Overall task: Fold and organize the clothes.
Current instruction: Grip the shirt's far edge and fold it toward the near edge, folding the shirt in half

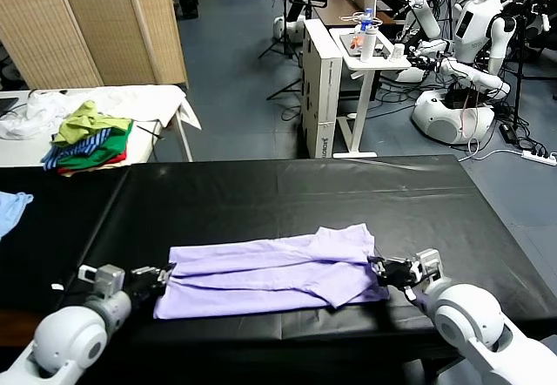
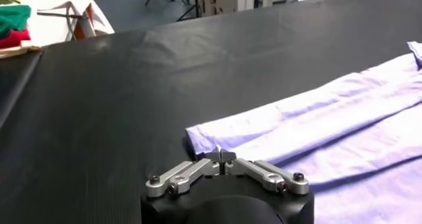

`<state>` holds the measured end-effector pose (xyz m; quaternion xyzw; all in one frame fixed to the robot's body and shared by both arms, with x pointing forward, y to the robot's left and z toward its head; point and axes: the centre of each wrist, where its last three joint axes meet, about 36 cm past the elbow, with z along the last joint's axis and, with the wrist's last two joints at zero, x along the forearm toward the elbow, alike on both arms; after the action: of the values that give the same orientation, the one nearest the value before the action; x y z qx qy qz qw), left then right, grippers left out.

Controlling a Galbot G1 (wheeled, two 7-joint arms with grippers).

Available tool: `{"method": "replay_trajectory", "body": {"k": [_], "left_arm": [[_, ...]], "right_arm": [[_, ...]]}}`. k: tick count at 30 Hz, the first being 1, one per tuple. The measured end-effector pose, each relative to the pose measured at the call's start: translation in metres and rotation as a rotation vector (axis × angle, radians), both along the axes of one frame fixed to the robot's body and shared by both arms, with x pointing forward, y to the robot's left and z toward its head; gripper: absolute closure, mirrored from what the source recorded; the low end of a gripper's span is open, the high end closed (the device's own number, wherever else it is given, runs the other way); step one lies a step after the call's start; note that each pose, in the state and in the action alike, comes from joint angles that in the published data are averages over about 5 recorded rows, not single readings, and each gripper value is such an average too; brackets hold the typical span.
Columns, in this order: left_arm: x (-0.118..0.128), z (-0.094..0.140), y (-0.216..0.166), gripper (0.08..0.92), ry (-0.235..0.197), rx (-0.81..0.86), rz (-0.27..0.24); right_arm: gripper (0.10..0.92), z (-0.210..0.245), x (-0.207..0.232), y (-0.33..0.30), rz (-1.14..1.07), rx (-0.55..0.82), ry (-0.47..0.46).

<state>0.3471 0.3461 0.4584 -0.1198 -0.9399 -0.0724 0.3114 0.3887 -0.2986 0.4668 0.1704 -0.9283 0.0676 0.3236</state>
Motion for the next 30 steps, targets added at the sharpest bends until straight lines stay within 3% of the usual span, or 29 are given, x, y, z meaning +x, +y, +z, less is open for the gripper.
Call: {"method": "replay_trajectory", "body": {"k": [9, 16, 20, 27, 30], "left_arm": [[-0.01, 0.006, 0.001, 0.852, -0.01, 0.011, 0.011], [-0.018, -0.003, -0.002, 0.852, 0.011, 0.028, 0.023], [-0.022, -0.006, -0.004, 0.758, 0.016, 0.032, 0.042], [-0.023, 0.005, -0.005, 0.318, -0.01, 0.032, 0.053], [-0.02, 0.01, -0.004, 0.163, -0.045, 0.006, 0.062]], "right_arm": [[0.883, 0.0, 0.0, 0.002, 0.004, 0.004, -0.001], [0.867, 0.005, -0.003, 0.001, 0.017, -0.005, 0.011], [0.695, 0.011, -0.007, 0.0, 0.022, -0.013, 0.011], [0.251, 0.03, -0.012, -0.003, 0.017, 0.013, -0.026], [0.142, 0.034, -0.009, -0.005, -0.009, 0.028, -0.065]]}}
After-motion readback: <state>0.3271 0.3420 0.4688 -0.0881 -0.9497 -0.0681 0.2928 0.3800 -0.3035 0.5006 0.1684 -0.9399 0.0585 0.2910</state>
